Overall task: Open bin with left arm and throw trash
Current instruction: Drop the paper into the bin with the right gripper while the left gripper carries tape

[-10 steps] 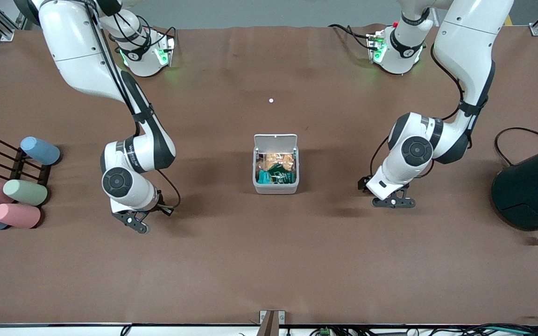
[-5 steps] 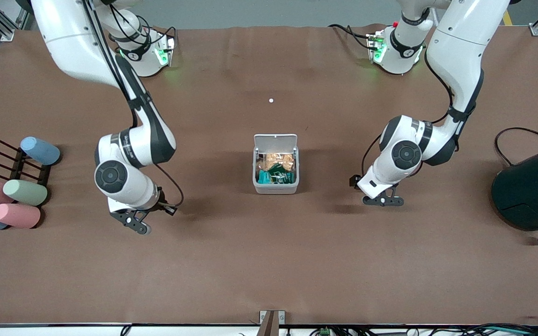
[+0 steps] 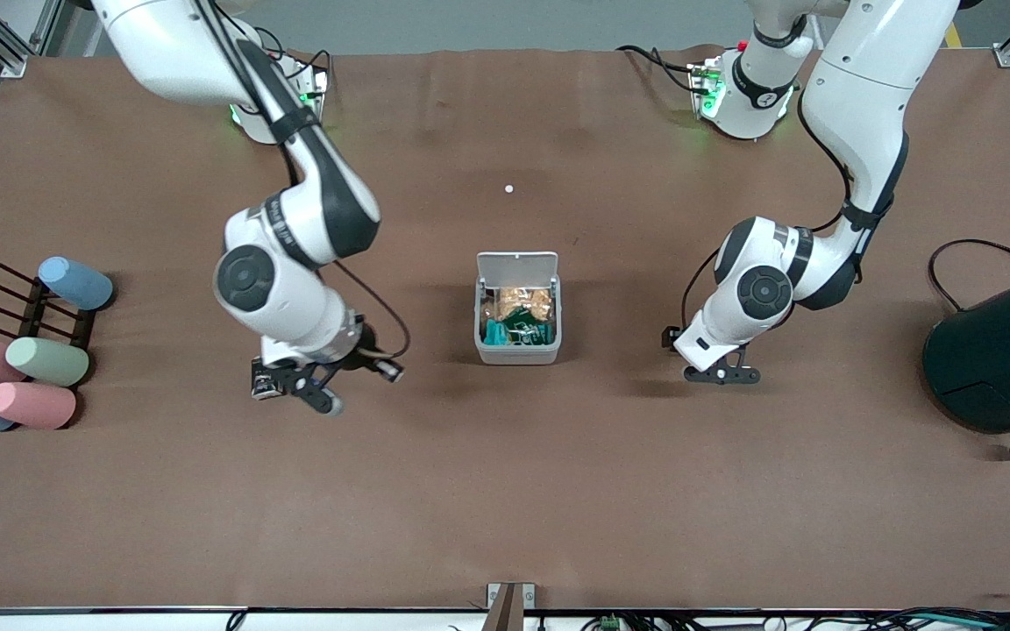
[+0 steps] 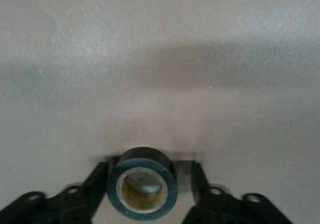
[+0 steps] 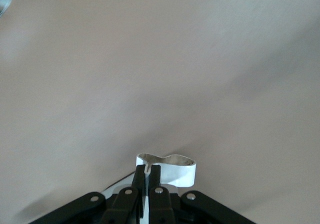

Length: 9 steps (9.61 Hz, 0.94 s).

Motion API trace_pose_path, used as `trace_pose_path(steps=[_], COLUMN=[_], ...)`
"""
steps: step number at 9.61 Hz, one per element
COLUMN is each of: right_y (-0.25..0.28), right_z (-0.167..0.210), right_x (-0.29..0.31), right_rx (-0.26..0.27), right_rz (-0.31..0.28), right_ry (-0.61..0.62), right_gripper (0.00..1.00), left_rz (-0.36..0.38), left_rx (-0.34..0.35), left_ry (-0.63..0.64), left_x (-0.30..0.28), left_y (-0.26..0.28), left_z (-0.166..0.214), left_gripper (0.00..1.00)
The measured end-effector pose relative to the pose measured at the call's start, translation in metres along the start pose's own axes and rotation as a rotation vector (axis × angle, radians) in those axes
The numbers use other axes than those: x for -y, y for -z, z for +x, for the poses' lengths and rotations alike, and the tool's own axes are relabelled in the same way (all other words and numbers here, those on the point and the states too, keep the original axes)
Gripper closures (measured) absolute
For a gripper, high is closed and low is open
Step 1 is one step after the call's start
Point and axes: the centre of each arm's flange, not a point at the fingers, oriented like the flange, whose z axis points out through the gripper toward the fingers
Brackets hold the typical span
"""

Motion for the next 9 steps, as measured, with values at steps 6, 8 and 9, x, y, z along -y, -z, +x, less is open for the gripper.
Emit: trace_pose_path(steps=[6, 8, 9], right_y=[-0.029, -0.041, -0.04], right_z=[-0.141, -0.135, -0.128], right_x=[0.057, 0.054, 0.053], right_rx=[0.019, 0.016, 0.01], right_rz=[0.053, 0.039, 0.041], right_ry=[0.076, 0.07, 0.062], right_gripper=[0.94, 0.81, 0.65], left_rz=[0.029, 0.027, 0.013], left_rx=[0.049, 0.05, 0.046], left_ry=[-0.027, -0.056, -0.058], left_x=[-0.015, -0.044, -0.053], left_y=[0.062, 0.114, 0.134], left_z=[-0.002, 0.004, 0.008], left_gripper=[0.46, 0.46, 0.46])
